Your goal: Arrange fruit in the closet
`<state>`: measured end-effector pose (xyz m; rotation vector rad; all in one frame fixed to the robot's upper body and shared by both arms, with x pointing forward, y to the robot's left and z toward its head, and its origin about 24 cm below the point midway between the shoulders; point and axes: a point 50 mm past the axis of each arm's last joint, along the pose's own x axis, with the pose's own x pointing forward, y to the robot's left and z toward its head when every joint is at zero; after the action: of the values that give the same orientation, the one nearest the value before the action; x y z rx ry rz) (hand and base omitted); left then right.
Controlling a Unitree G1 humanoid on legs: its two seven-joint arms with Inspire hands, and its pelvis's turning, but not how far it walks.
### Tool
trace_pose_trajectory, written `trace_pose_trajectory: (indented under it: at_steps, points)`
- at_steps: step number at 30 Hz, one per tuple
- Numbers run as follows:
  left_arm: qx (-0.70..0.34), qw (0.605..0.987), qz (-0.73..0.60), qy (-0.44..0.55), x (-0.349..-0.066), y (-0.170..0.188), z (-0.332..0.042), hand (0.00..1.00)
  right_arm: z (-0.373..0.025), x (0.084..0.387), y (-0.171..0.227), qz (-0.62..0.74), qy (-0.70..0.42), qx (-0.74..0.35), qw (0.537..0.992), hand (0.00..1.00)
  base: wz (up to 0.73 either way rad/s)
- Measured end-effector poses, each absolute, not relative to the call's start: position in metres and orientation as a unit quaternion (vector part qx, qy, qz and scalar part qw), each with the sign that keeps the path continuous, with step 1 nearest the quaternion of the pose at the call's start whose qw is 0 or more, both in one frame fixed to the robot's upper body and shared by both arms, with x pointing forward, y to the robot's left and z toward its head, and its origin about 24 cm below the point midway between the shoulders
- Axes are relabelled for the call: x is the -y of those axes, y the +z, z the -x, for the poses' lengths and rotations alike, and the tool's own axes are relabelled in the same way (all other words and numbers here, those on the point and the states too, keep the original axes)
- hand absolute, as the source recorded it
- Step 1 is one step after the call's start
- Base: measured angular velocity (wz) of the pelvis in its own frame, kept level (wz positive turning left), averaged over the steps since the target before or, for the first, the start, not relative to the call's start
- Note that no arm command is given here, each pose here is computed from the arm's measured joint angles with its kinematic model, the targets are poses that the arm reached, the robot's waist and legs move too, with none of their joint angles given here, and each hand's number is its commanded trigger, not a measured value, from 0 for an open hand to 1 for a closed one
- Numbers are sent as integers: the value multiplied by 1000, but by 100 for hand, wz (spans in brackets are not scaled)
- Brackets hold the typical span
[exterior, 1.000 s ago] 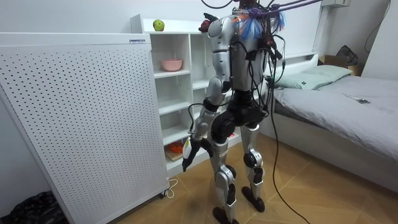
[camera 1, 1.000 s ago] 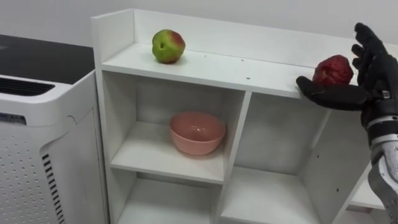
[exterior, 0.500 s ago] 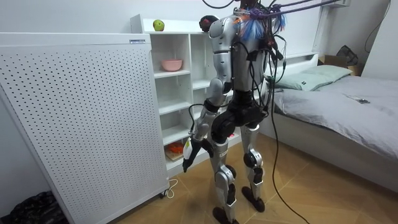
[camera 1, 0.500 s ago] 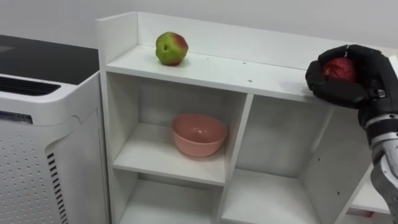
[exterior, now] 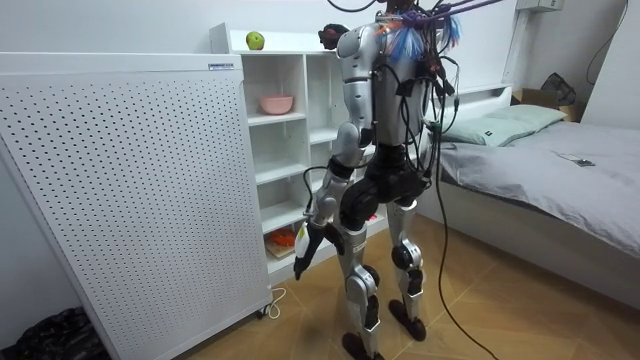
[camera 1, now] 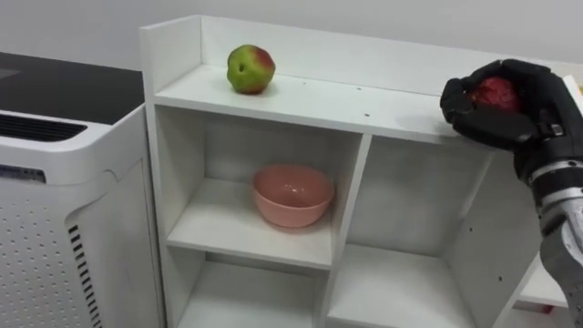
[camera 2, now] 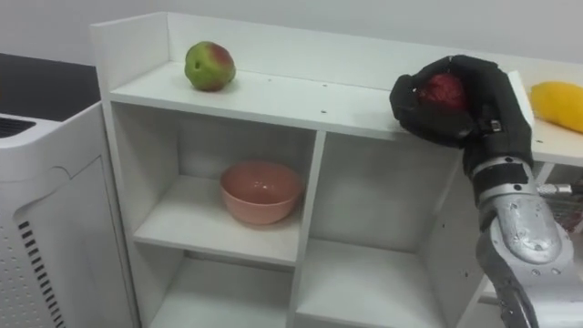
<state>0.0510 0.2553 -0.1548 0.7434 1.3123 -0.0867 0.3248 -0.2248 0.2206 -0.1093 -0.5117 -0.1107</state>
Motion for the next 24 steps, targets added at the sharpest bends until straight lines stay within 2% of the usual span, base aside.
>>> trace_pose_trajectory:
  at_steps: [8, 20, 24]
  points:
    - [-591, 726, -350, -22, -257, -154, -48, 0, -300, 198, 220, 76, 6, 283, 956, 100, -2]
    - [-593, 718, -362, -49, -246, -159, -39, 0, -276, 149, 212, 13, 147, 303, 942, 100, -1]
    - [-587, 723, -361, -51, -239, -161, -45, 0, -281, 142, 171, -14, 164, 230, 959, 100, 0]
